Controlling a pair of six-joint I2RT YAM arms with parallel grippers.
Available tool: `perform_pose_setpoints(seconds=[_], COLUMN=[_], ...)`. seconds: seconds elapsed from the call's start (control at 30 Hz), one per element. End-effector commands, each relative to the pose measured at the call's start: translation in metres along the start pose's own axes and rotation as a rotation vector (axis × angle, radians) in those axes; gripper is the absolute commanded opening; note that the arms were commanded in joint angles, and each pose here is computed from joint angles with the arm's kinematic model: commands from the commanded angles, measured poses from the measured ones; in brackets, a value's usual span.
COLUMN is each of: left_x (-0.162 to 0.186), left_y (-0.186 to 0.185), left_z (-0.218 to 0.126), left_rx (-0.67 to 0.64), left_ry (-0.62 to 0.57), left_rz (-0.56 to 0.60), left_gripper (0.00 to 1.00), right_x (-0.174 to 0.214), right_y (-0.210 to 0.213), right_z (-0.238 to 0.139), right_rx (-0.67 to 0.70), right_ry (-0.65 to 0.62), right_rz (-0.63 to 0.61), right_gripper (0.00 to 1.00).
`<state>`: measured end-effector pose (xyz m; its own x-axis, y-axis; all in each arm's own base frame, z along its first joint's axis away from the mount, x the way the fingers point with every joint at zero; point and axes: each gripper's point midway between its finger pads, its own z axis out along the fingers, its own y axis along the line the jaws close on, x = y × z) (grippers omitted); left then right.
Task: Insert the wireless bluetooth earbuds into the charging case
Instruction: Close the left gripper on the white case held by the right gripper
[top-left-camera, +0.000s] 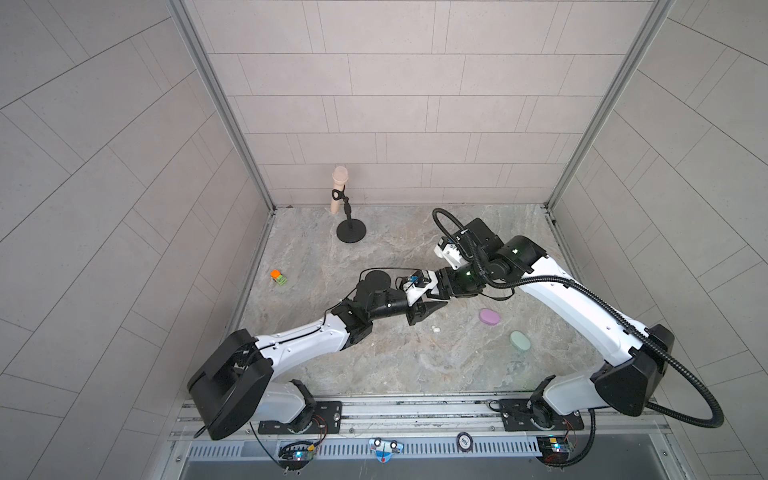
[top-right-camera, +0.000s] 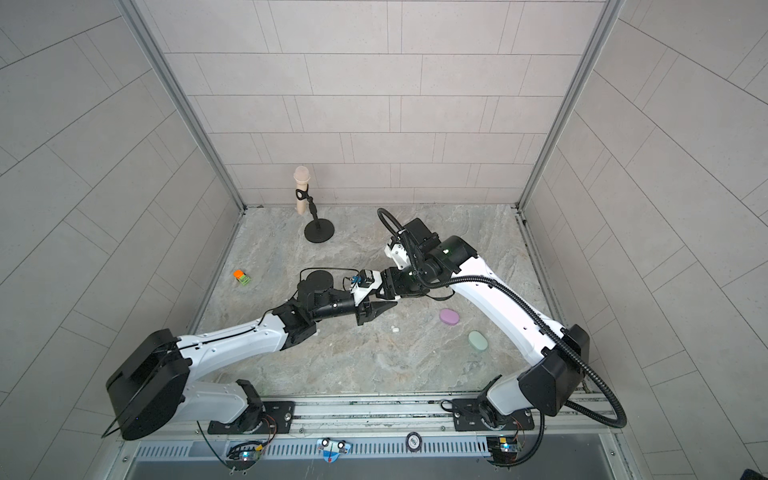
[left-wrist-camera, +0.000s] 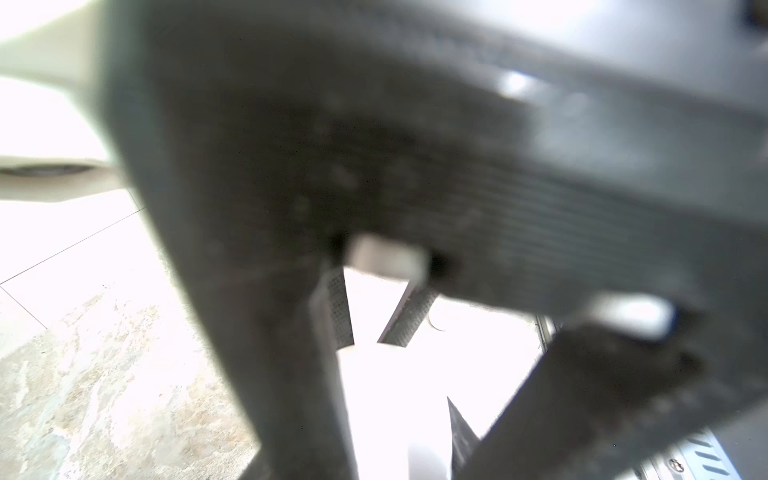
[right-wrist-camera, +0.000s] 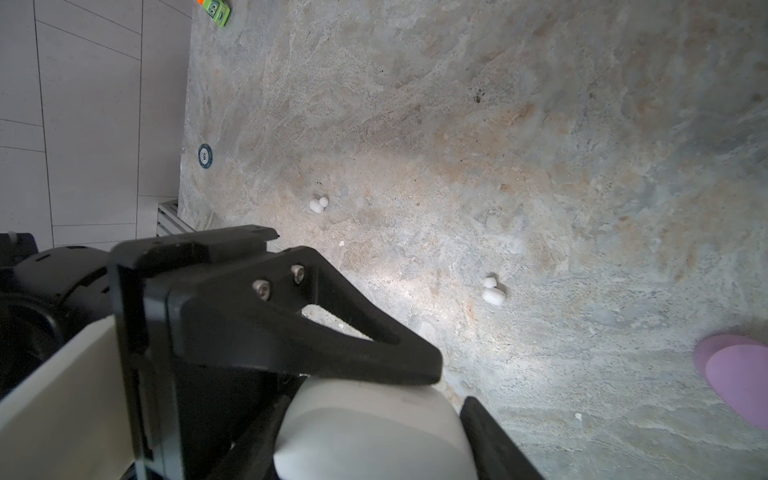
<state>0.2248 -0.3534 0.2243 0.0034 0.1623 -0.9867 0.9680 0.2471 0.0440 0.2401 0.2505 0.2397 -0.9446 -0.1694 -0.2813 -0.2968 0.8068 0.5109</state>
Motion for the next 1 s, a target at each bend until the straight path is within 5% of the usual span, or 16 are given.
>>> perform_pose_setpoints(seconds=[0.0,0.97], left_x=[-0.012,-0.019], left_y=[-0.007,-0.012], left_z=[-0.003,-0.005], left_rx=[0.027,0.044], left_ry=[-0.033,-0.032], left_rz=[0.032,0.037], left_gripper=[0.49,0.50], right_x=[-0.005,-0.004], right_y=[0.010,0.011], right_z=[-0.014,-0.013], right_rx=[-0.025,-0.039], right_ry=[-0.045,-0.039], right_rz=[-0.002,0.002], right_gripper=[0.63,0.64])
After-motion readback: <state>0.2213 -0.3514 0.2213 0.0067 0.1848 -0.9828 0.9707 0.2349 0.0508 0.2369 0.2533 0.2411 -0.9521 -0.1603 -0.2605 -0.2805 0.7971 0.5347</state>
